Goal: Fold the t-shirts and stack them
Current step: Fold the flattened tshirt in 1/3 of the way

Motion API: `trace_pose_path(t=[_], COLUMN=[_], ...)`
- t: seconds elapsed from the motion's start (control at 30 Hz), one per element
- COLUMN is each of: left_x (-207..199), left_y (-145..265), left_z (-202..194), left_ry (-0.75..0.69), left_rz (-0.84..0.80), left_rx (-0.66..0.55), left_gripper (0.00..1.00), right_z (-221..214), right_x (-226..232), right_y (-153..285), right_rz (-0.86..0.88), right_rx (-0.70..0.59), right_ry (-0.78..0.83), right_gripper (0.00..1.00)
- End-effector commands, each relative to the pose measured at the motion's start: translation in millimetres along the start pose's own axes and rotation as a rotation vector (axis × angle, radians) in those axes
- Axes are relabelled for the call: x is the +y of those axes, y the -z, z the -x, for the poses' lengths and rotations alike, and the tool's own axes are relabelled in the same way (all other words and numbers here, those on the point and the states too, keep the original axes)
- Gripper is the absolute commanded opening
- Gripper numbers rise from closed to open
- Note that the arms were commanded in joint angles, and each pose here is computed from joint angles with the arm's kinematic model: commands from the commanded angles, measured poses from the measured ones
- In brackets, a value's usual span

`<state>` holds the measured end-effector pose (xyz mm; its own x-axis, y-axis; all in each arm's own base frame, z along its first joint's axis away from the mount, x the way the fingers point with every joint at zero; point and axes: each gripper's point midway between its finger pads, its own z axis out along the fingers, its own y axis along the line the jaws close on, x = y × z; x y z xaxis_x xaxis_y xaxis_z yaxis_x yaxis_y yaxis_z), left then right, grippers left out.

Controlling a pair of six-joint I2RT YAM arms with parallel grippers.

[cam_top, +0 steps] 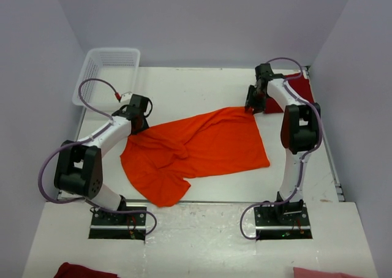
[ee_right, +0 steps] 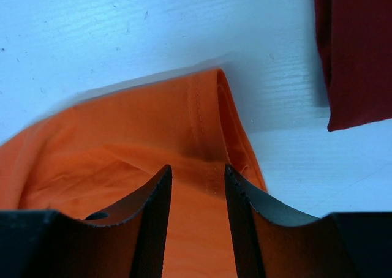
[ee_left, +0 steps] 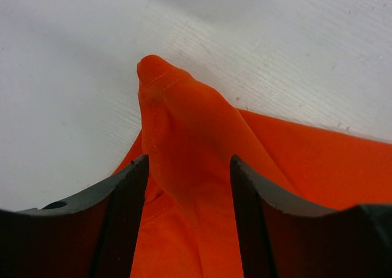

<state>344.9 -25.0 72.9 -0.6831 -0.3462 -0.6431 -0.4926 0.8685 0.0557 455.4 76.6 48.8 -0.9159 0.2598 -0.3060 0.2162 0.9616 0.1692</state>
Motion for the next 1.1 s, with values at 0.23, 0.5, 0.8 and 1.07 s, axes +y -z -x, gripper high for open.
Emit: trace_pose_path(t=[0.23,0.5,0.8,1.07], left_x=[-11,-7,7,24], left_y=[-11,-13,-13,-18], left_z=[14,14,15,16], left_ry=[0.018,0.014,0.014,0.027], left_rz=[0.011,0.035,0.093,0.163], left_rx=[-0.033,-0.034,-0.041,-0.045], left_gripper=[0.56,0.57,0.57,0.57], right_z=[30,31,33,53], right_x=[-3,3,16,7], right_y=[11,3,1,6], right_rz=[0.018,0.061,0.122,0.065], right_rx=[-0.041,-0.011,0.020,-0.043], right_ry=[0.010,0.007,0.010,0.009], right_gripper=[0.41,0.37,0.10,0.00])
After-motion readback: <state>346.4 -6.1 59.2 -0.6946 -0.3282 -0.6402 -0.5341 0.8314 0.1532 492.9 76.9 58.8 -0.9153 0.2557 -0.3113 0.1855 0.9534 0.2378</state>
